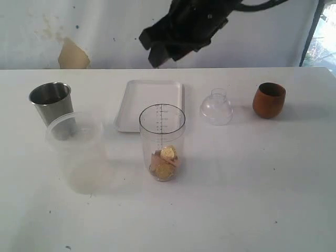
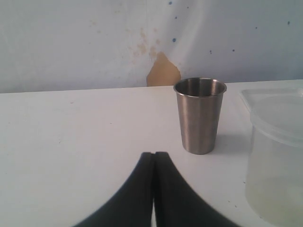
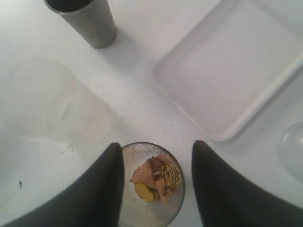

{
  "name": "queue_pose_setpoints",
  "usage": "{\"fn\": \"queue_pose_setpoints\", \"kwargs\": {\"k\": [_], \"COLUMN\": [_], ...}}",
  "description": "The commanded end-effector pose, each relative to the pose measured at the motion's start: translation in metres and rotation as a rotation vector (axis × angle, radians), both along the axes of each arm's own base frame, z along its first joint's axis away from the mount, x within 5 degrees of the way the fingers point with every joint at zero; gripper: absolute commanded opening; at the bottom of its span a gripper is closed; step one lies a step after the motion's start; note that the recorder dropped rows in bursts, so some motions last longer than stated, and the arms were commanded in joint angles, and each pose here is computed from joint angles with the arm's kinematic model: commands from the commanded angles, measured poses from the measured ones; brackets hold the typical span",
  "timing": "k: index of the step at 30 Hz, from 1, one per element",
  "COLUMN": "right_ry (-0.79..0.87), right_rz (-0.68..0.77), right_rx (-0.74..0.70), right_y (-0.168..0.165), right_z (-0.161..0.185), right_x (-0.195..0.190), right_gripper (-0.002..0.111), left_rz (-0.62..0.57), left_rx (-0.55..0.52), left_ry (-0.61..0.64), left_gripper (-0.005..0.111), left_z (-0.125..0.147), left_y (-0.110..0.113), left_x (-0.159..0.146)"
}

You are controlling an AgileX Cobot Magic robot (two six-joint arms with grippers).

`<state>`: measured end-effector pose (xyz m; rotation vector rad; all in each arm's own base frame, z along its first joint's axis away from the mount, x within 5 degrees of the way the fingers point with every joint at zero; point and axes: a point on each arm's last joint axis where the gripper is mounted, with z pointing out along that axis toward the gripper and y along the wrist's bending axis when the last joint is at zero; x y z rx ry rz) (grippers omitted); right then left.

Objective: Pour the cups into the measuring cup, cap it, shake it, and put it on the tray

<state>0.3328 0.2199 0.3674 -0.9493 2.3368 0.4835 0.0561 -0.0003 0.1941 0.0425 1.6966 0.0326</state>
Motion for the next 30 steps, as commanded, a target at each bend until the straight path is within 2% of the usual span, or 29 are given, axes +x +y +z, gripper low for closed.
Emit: {"fn": "queue_pose_setpoints", "kwargs": {"k": [1, 5, 7, 15, 20, 27, 30], "right_ry": [-0.120, -0.190, -0.202, -0.256, -0.365, -0.503, -0.466], "right_rz": [-0.008, -0.015, -0.014, -0.029, -0.052, -0.078, -0.080], "right_rx": [-0.003, -0.049, -0.044, 0.031, 0.111, 0.243, 0.270], "right_y": [-0.017, -0.036, -0.041, -0.073, -0.102, -0.144, -0.161], "right_z": [0.041, 0.066, 0.075, 0.105, 0.113, 0.098, 0.085], "right_x": [-0.023, -0.044, -0.053, -0.112, -0.160, -0.235, -0.267], "right_gripper": [0.026, 0.006, 0.000, 0.000, 0.000, 0.000, 0.000], "left_rz": [-0.003, -0.003, -0.003, -0.003, -0.003, -0.003, -0.003], "left_rx": [-0.007, -0.007, -0.007, -0.007, -0.007, -0.007, -0.007], "left_ry": [-0.012, -0.012, -0.012, -0.012, -0.012, -0.012, -0.012], "left_gripper": [0.000, 0.000, 0.000, 0.000, 0.000, 0.000, 0.000], "left_z": [0.001, 0.001, 0.001, 0.001, 0.001, 0.001, 0.001], "left_y": [0.000, 0.000, 0.000, 0.000, 0.000, 0.000, 0.000], "left_x": [0.000, 0.000, 0.000, 0.000, 0.000, 0.000, 0.000]}}
